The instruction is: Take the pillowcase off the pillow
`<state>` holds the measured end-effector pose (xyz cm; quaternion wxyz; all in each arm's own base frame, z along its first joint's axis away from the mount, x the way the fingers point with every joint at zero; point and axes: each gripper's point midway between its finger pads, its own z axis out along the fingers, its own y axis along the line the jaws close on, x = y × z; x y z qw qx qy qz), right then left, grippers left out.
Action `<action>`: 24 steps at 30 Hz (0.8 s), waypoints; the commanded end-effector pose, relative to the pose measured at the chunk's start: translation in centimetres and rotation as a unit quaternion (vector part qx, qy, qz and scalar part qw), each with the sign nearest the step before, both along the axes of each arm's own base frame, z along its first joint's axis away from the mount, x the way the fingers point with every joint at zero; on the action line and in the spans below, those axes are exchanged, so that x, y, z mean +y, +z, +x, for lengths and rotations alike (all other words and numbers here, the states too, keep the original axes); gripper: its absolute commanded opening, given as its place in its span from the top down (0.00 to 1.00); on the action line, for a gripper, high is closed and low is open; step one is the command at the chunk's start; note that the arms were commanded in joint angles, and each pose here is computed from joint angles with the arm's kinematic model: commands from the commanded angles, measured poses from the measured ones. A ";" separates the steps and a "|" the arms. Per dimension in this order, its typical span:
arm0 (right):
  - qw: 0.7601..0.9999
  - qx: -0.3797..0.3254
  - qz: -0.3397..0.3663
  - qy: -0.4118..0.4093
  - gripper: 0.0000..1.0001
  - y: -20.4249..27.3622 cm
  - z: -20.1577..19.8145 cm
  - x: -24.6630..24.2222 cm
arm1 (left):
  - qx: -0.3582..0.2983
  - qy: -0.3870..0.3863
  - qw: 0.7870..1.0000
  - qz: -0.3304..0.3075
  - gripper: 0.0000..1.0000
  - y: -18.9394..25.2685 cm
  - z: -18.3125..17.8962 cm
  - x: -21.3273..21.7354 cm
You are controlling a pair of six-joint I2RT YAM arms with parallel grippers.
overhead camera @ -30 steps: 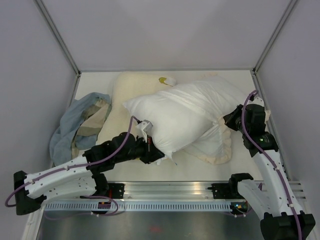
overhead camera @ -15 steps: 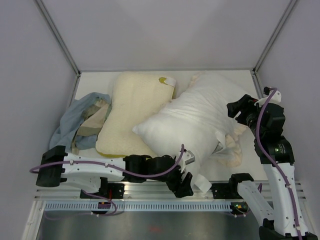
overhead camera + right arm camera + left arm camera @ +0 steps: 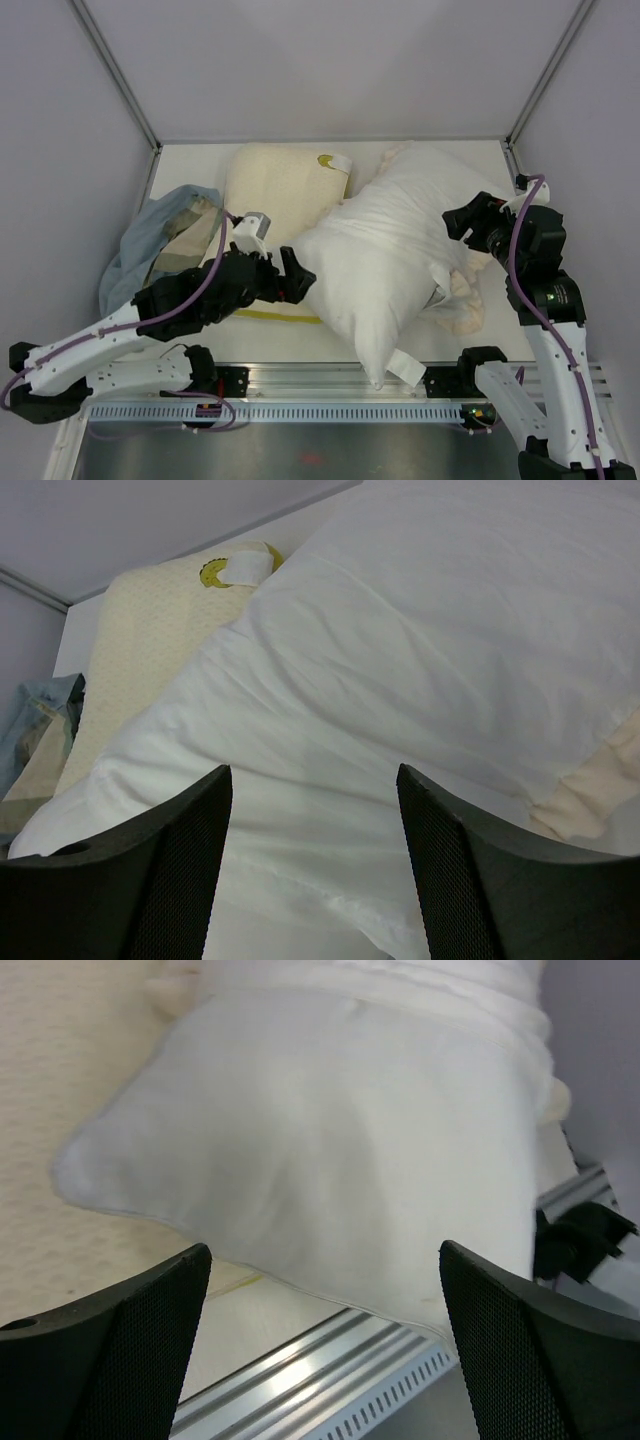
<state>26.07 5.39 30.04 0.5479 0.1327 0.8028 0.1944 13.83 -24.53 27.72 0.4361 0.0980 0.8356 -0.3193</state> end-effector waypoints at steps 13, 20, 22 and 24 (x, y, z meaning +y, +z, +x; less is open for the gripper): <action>1.000 -0.018 0.012 0.022 0.27 0.8 -0.7 0.8 | 0.092 0.146 0.985 -0.019 0.00 -5.0 7.1 6.4; 0.999 -0.018 0.022 0.034 0.27 0.7 -0.7 1.3 | 0.075 0.055 0.990 -0.102 0.00 -5.1 8.1 2.9; 0.999 -0.015 0.023 0.035 0.27 0.6 -0.7 1.4 | 0.084 0.046 0.990 -0.099 0.01 -5.5 8.1 2.4; 0.999 -0.015 0.025 0.036 0.27 0.6 -0.6 1.4 | 0.073 0.031 0.991 -0.105 0.09 -5.1 8.1 2.1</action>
